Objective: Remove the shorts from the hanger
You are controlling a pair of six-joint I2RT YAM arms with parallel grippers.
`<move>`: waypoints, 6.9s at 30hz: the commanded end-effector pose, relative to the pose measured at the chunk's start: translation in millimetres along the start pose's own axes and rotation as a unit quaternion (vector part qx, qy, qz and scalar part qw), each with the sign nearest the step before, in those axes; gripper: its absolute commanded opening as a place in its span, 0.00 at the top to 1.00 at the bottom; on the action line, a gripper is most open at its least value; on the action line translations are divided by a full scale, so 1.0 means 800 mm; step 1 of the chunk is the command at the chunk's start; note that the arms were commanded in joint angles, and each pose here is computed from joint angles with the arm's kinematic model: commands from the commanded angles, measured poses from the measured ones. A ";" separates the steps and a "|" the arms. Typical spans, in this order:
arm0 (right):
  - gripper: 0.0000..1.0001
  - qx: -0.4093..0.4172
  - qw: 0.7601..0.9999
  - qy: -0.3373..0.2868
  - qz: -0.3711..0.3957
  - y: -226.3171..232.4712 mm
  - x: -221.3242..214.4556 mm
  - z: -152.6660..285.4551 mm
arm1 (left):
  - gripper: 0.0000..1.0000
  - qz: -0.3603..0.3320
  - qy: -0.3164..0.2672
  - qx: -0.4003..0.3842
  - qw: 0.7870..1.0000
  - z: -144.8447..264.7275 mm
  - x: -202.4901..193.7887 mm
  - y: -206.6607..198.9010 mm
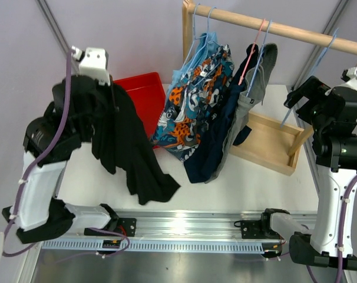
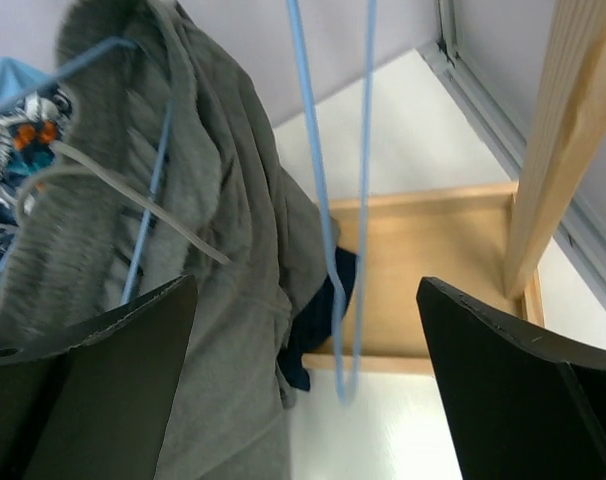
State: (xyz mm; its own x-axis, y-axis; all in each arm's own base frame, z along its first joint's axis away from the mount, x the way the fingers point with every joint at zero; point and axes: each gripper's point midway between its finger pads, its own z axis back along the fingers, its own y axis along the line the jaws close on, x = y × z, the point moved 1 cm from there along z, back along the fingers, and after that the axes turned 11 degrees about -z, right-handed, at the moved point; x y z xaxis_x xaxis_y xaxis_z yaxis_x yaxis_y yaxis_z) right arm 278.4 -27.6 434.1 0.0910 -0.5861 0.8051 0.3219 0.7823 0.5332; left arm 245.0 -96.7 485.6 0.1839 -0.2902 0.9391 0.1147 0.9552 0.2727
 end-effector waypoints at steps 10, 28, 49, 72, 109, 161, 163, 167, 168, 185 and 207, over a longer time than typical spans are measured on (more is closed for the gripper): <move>0.01 0.020 0.999 -0.012 -0.023 -0.015 -0.021 0.035 | 1.00 0.086 -0.091 0.038 0.991 -0.174 0.114 0.044; 0.01 0.295 0.955 -0.035 -0.015 0.103 0.025 0.171 | 0.01 0.103 0.042 0.115 0.987 -0.317 -0.032 0.044; 0.29 0.284 0.957 0.064 -0.002 0.202 -0.013 -0.003 | 0.01 0.144 0.053 -0.022 0.988 -0.087 -0.208 -0.028; 0.65 0.241 0.968 0.067 -0.006 0.192 -0.046 -0.041 | 0.01 0.133 0.070 -0.037 0.988 -0.092 -0.246 -0.043; 1.00 0.246 0.964 -0.090 -0.044 0.181 0.099 0.092 | 0.01 0.048 -0.179 -0.448 0.874 0.094 0.042 -0.310; 1.00 0.252 0.960 -0.093 -0.082 0.154 0.097 0.135 | 1.00 -0.009 -0.130 -0.584 0.801 0.243 -0.109 -0.535; 1.00 0.247 0.961 -0.094 -0.081 0.150 0.097 0.136 | 1.00 -0.014 -0.121 -0.597 0.793 0.269 -0.128 -0.536; 1.00 0.243 0.962 -0.095 -0.084 0.144 0.096 0.140 | 1.00 -0.018 -0.093 -0.600 0.794 0.280 -0.162 -0.542; 1.00 0.243 0.961 -0.095 -0.085 0.142 0.096 0.144 | 1.00 -0.025 -0.088 -0.593 0.800 0.276 -0.168 -0.544; 1.00 0.219 0.967 -0.040 -0.120 0.084 0.076 0.227 | 1.00 0.000 -0.027 -0.391 0.920 -0.044 -0.043 -0.544; 1.00 0.143 0.981 -0.117 -0.054 0.144 0.108 0.065 | 1.00 -0.046 0.088 -0.279 0.955 0.138 -0.232 -0.278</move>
State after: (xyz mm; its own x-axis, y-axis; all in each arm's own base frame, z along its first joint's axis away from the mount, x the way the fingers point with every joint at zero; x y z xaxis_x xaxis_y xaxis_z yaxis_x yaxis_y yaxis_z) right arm 271.8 29.9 561.0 -0.0685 -0.6387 0.7664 0.0629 0.7639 0.6422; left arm 51.7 -306.4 279.0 0.2326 -0.4359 0.8694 0.7889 0.6074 0.0935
